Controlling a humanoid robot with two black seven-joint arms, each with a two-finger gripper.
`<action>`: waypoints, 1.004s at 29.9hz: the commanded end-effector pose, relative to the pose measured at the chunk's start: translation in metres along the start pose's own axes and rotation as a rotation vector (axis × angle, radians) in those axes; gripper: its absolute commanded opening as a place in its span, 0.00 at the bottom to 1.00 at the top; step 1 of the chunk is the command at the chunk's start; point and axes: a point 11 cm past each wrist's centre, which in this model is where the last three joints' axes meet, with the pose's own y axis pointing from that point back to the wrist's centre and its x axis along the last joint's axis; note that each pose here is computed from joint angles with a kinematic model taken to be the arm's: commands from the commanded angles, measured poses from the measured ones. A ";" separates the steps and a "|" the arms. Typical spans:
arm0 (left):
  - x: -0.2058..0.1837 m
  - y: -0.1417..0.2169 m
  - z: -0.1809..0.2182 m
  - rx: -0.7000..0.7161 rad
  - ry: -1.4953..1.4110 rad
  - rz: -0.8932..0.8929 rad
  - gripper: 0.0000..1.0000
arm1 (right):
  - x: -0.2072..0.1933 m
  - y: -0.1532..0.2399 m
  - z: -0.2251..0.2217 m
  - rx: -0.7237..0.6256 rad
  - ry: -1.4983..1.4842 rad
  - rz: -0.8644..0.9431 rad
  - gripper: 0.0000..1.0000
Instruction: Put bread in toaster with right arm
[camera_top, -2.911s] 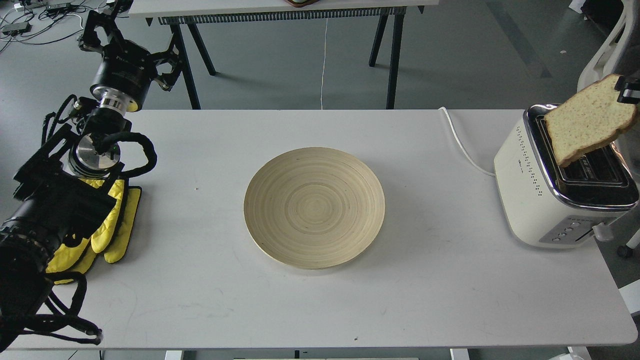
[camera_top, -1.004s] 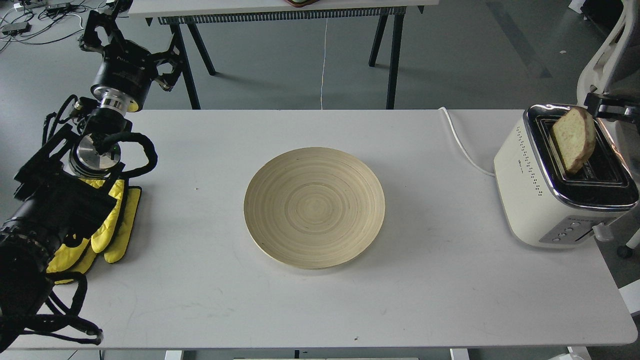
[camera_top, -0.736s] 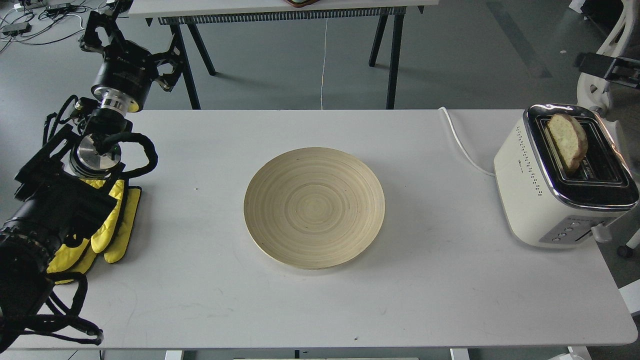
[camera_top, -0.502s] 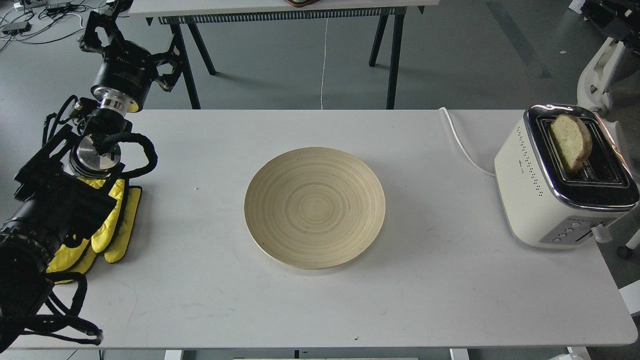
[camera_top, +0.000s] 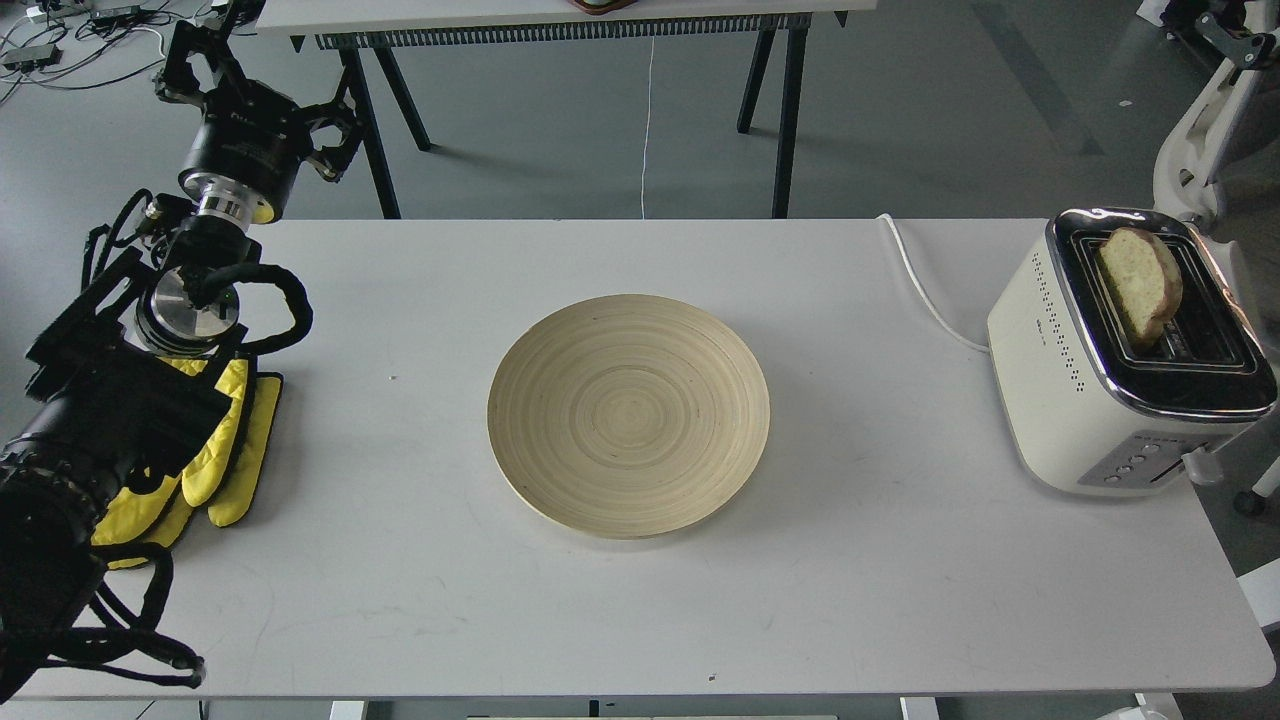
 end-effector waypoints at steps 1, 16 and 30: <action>0.000 0.000 0.001 -0.001 -0.001 0.001 1.00 | -0.007 -0.005 0.040 0.054 -0.229 0.009 0.99; -0.018 -0.015 0.011 -0.029 0.004 -0.036 1.00 | -0.010 -0.006 0.122 0.127 -0.573 0.116 0.99; -0.008 -0.012 0.000 -0.022 0.016 0.003 1.00 | -0.022 -0.024 0.089 0.176 -0.558 0.062 0.99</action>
